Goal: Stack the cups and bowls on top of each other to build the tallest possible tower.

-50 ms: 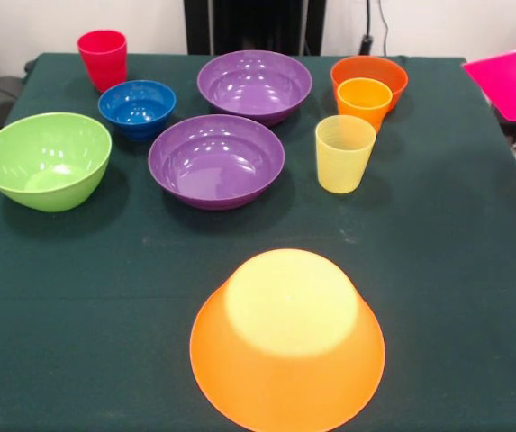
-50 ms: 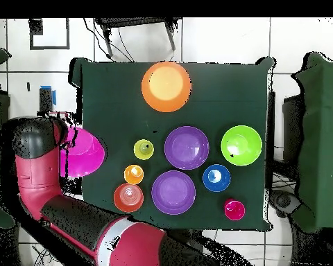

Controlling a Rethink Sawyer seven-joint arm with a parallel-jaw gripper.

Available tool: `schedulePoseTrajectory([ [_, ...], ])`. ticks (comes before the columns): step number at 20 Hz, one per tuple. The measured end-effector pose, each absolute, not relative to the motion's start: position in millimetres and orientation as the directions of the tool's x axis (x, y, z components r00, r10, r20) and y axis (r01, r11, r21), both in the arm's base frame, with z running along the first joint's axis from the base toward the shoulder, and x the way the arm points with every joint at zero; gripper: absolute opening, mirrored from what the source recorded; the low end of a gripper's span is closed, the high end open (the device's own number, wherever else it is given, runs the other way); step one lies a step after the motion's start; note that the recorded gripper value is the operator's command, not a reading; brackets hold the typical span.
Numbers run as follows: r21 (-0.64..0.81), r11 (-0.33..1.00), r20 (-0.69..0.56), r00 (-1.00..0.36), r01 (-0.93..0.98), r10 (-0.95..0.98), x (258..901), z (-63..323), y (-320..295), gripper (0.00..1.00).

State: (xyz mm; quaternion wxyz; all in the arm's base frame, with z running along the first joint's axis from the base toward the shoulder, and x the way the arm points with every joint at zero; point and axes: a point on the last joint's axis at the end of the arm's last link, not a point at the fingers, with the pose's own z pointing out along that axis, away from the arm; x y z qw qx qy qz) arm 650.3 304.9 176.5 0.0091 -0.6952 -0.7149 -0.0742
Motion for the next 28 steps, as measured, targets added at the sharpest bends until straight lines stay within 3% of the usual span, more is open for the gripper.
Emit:
schedulePoseTrajectory([
  [8, 0.125, 0.172, 0.091, -0.184, 0.977, 0.979, 660, 182, 289, 0.0],
  [16, 0.094, 0.318, -0.052, -0.314, 0.943, 0.948, 676, 195, 256, 0.0],
  [28, 0.006, 0.413, -0.169, -0.406, 0.911, 0.898, 737, 283, 232, 0.0],
])
